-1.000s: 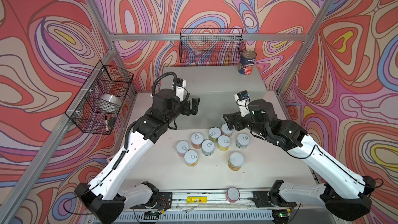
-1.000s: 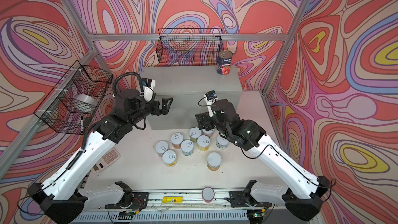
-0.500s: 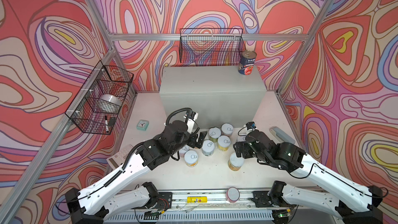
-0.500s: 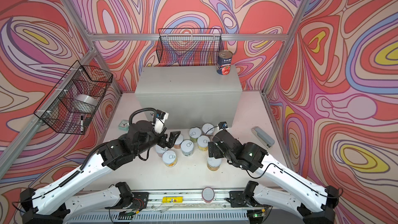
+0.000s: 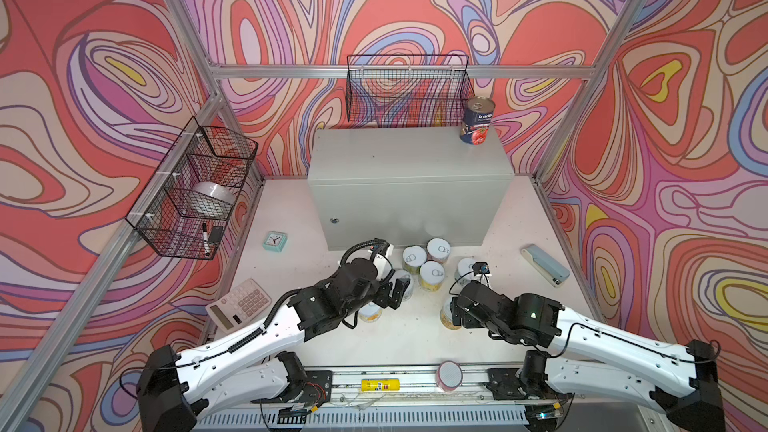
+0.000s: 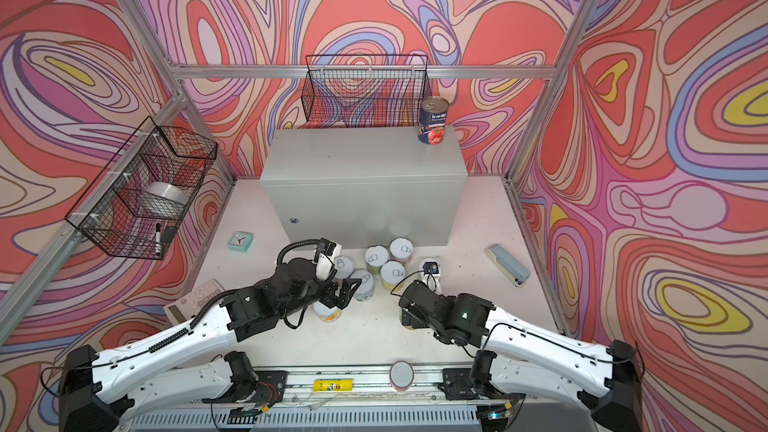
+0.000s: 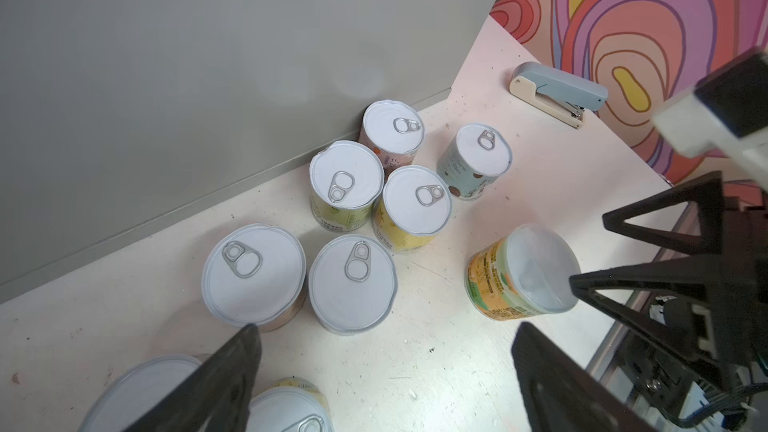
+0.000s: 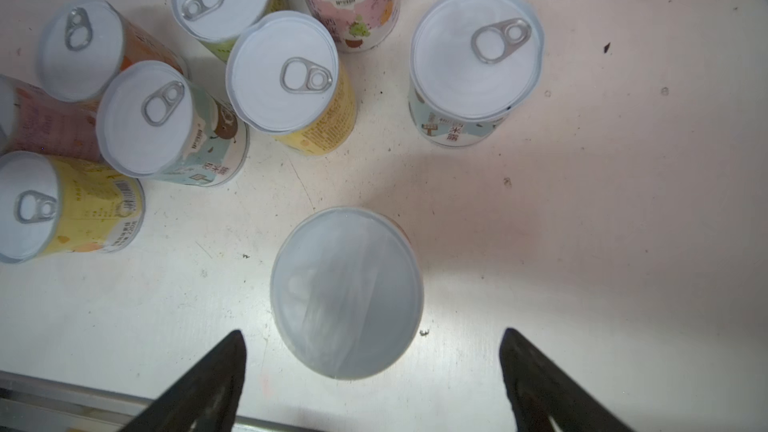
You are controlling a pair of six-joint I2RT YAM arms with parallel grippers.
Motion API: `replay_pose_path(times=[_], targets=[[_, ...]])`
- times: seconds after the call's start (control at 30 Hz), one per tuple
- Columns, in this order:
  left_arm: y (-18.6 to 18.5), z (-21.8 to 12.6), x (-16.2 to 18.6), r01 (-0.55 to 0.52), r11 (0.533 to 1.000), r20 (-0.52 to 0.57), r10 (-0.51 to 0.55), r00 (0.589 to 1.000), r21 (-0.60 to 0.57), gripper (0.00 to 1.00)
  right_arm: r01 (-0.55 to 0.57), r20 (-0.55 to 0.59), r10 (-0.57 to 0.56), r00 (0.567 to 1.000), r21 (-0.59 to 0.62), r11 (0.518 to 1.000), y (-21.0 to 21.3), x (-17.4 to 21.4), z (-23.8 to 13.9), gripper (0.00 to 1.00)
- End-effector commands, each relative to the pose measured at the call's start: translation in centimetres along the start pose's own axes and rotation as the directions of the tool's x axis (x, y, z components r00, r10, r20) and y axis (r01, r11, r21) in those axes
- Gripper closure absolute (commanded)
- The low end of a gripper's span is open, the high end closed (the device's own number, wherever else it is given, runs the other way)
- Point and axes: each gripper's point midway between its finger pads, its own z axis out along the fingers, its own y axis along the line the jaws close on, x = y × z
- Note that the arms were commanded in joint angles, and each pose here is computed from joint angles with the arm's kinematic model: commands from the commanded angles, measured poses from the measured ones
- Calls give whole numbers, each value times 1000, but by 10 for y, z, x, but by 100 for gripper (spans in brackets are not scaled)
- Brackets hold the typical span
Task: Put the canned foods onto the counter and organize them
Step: 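Open right gripper and move both grippers down toward the white-lidded cans, then grasp the yellow-labelled white-lidded can nearest the right gripper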
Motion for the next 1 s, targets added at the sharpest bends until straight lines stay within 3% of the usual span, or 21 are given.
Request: replay_pose_path(times=[0.0,0.47,0.97], targets=[[-6,1,-5,46,998,42,-47,998,40,5,-47,40,49,998,-57,997,15,-4,9,2],[5,7,15,69,998,20,-69,997,6,6,-43,-9,43,999,-22,999,20,16,47,3],[16,6,22,68,997,26,-67,997,-39,6,-113,64,114,991,-18,993,7,21,67,9]])
